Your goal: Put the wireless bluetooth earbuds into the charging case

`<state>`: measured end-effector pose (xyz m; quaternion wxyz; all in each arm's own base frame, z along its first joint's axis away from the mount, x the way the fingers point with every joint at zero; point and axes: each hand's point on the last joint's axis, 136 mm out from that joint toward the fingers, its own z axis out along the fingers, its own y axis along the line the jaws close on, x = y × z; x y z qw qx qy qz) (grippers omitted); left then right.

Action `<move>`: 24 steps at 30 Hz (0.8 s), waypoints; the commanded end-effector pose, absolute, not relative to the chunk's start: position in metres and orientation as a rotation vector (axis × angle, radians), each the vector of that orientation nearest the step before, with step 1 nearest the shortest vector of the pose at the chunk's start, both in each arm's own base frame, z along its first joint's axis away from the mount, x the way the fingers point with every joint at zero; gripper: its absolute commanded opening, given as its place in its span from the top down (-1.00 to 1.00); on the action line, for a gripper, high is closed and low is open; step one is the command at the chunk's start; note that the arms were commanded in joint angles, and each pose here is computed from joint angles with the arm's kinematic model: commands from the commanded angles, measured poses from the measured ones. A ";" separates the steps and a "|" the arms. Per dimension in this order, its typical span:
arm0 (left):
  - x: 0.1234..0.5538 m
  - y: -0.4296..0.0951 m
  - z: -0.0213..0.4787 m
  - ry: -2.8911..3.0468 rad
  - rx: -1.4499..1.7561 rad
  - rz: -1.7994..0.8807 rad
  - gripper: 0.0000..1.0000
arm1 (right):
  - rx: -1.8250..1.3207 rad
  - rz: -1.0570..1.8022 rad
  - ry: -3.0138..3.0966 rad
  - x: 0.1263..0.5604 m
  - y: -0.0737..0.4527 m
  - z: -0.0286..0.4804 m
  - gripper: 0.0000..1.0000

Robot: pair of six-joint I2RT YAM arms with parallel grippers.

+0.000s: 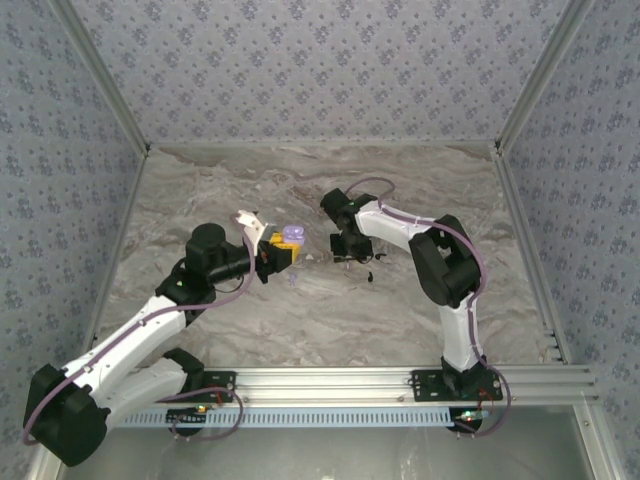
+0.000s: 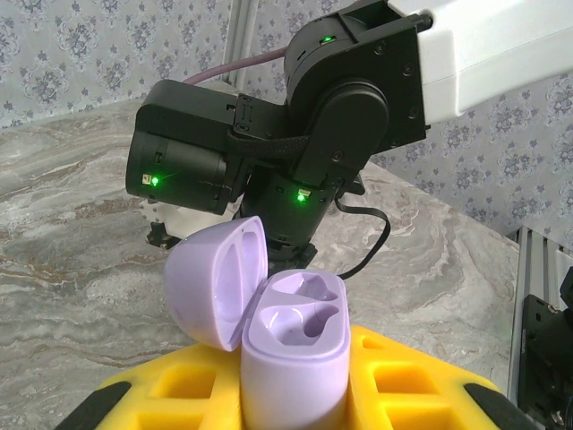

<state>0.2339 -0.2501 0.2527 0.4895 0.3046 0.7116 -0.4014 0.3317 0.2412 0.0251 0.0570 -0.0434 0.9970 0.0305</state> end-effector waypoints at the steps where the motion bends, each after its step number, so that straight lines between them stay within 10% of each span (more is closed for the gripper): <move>1: 0.230 -0.252 0.261 1.692 0.753 -0.982 0.50 | -0.088 0.044 3.045 0.334 0.235 0.022 0.28; 24: 0.231 -0.253 0.260 1.688 0.759 -0.989 0.50 | -0.085 0.051 3.066 0.336 0.237 0.008 0.38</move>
